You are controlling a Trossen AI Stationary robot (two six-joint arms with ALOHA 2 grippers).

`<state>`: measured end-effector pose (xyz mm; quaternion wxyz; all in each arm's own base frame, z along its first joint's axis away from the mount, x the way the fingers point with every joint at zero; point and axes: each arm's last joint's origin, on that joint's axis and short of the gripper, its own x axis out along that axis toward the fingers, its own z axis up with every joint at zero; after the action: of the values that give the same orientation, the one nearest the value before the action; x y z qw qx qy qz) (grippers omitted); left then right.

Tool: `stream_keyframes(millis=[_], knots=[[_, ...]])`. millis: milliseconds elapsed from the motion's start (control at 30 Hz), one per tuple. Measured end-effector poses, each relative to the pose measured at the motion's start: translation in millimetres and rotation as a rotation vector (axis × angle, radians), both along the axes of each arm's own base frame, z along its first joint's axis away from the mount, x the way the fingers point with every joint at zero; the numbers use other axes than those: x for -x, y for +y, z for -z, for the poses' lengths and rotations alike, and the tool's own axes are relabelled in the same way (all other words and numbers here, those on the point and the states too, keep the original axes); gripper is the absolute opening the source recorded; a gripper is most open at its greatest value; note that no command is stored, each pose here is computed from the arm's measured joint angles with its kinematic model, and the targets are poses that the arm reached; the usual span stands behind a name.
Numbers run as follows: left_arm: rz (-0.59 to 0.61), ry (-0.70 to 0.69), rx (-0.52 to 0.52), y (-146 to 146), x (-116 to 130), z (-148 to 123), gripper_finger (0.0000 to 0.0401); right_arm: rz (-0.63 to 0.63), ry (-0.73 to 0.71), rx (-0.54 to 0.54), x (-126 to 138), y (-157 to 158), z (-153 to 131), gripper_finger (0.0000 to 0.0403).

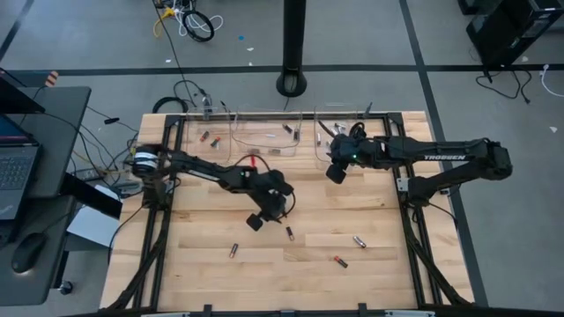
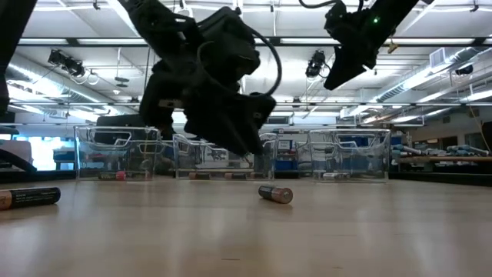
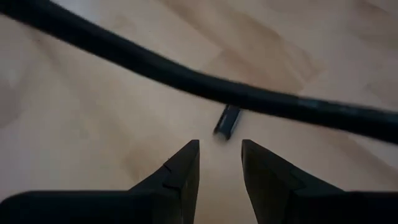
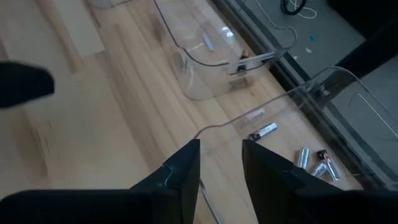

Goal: Sort batteries
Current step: Put the black battery into the right transparent bin

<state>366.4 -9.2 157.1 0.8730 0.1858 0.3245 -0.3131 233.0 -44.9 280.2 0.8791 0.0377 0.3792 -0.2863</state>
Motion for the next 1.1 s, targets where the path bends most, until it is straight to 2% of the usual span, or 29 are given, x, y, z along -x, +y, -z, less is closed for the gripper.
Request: stream_keyframes(millis=[233, 700, 967, 1100], knots=[[0.109, 0.017, -0.006, -11.6, -17.8, 16.4, 0.0126, 0.01, 0.02, 0.018, 1.2, 0.3, 0.8, 0.0129], [0.144, -0.018, -0.01, -15.7, -29.4, 25.3, 0.0126, 0.014, 0.024, 0.027, 1.4, 0.0, 0.8, 0.0128], [0.151, 0.0, 0.006, -15.9, -33.0, 44.9, 0.0126, 0.015, 0.031, 0.043, 1.5, -0.3, 0.7, 0.0127], [0.154, 0.0, 0.011, -15.9, -33.1, 45.2, 0.0126, 0.017, 0.033, 0.045, 1.6, -0.4, 0.7, 0.0125]])
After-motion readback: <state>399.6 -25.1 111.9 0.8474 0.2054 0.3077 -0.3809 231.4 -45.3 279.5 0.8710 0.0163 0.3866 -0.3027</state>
